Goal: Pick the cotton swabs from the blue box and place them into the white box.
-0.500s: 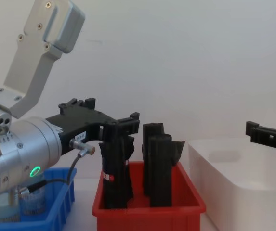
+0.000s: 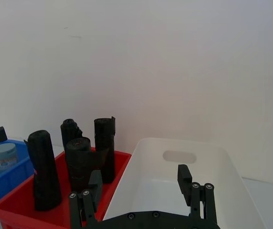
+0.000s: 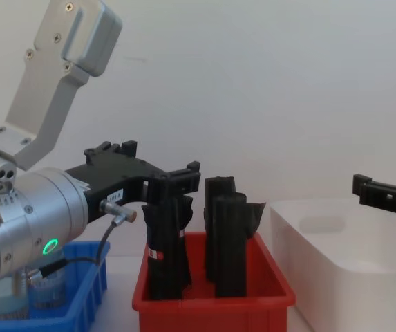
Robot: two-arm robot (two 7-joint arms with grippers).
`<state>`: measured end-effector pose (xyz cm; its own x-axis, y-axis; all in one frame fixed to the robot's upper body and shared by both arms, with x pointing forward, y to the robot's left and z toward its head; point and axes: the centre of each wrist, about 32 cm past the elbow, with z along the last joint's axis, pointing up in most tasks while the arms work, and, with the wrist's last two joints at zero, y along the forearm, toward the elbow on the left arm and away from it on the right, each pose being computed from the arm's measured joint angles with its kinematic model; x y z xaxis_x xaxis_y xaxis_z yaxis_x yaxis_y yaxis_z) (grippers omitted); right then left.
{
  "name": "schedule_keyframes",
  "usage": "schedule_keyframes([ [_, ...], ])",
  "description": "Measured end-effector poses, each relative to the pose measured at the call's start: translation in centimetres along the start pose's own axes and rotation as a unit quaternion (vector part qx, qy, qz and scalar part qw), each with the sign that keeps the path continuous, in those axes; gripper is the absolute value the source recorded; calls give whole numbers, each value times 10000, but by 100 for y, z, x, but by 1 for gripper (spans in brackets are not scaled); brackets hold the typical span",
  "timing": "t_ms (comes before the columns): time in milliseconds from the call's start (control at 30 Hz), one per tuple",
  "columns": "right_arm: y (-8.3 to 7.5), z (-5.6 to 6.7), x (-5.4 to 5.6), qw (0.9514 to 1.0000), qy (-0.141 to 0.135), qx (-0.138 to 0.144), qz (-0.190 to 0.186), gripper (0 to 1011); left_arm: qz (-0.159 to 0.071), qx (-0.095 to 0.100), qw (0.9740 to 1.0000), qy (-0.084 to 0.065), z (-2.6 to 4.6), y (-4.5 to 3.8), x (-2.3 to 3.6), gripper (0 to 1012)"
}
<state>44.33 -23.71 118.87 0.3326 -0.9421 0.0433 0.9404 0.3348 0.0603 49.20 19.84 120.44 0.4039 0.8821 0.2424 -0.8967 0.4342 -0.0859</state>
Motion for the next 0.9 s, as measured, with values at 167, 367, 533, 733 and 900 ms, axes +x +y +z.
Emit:
schedule_keyframes([
  [167, 0, 0, 0, 10000, 0, 0, 0, 1001, 0, 0, 10000, 0, 0, 0, 0, 1004],
  [367, 0, 0, 0, 10000, 0, 0, 0, 1001, 0, 0, 10000, 0, 0, 0, 0, 1004],
  [533, 0, 0, 0, 10000, 0, 0, 0, 1001, 0, 0, 10000, 0, 0, 0, 0, 1004],
  [733, 0, 0, 0, 10000, 0, 0, 0, 1001, 0, -1, 10000, 0, 0, 0, 0, 1004],
  [900, 0, 0, 0, 10000, 0, 0, 0, 1001, 0, 0, 10000, 0, 0, 0, 0, 1004],
])
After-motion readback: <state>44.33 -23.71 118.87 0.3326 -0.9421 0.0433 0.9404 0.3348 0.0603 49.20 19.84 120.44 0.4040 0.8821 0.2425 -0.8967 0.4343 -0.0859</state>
